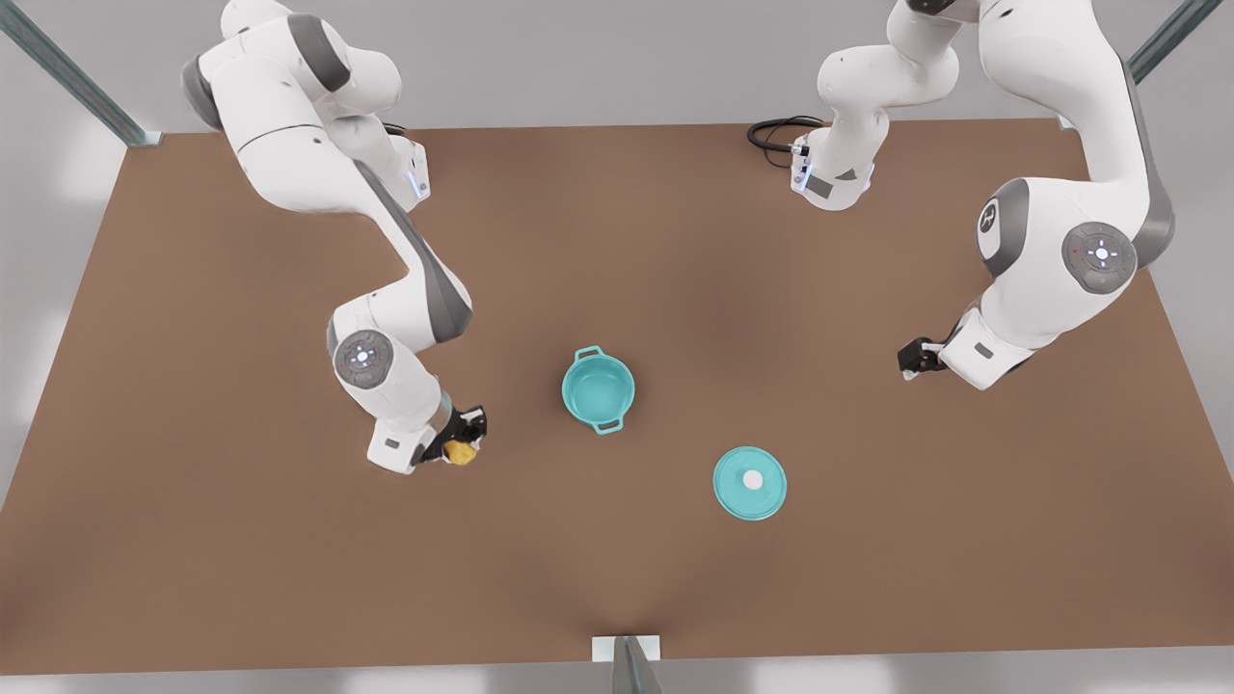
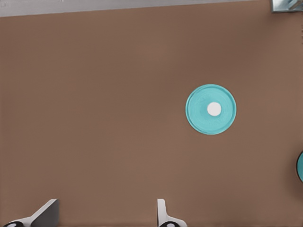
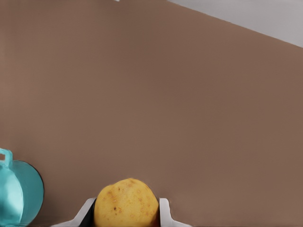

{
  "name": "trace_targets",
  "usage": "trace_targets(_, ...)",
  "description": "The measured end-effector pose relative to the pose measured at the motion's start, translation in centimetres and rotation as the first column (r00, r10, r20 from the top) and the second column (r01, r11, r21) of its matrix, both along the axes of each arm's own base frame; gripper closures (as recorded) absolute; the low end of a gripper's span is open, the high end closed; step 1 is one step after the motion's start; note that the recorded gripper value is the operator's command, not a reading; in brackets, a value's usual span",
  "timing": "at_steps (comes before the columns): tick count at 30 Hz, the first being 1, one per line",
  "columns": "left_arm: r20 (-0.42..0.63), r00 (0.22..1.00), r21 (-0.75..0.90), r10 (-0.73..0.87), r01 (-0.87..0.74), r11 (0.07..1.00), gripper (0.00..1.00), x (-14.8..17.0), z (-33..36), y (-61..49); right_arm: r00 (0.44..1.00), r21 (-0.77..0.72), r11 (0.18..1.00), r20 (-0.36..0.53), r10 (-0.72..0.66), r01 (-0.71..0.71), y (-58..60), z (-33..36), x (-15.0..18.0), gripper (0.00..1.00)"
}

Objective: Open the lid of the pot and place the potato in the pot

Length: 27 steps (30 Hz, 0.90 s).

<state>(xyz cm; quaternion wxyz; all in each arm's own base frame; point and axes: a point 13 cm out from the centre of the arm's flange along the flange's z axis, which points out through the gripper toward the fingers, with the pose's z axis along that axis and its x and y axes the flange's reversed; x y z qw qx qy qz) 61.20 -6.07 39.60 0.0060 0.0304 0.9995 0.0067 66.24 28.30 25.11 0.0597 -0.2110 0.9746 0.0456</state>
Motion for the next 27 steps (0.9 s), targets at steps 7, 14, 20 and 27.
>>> trace_targets(7,-0.001,1.0,0.0,-0.024,0.024,1.0,0.0,0.0,0.0,0.0,0.992,-0.019,0.993,-0.053,0.118,-0.119,12.4,0.5,-8.4,0.59)
trace_targets(14,-0.001,0.999,0.001,-0.04,0.04,0.999,0.0,0.1,0.0,0.0,0.988,-0.029,0.994,-0.115,0.104,-0.108,19.4,-2.8,-13.8,0.6)
trace_targets(20,-0.002,0.999,0.001,-0.05,0.05,0.999,0.0,0.1,-0.1,-0.1,0.99,-0.023,1.0,-0.14,0.003,-0.007,20.5,-9.3,-11.9,0.6)
trace_targets(27,-0.002,0.998,0.001,-0.057,0.057,0.998,0.0,0.1,-0.1,0.0,0.992,0.031,0.997,-0.105,-0.069,0.072,22.3,-12.7,-10.8,0.6)
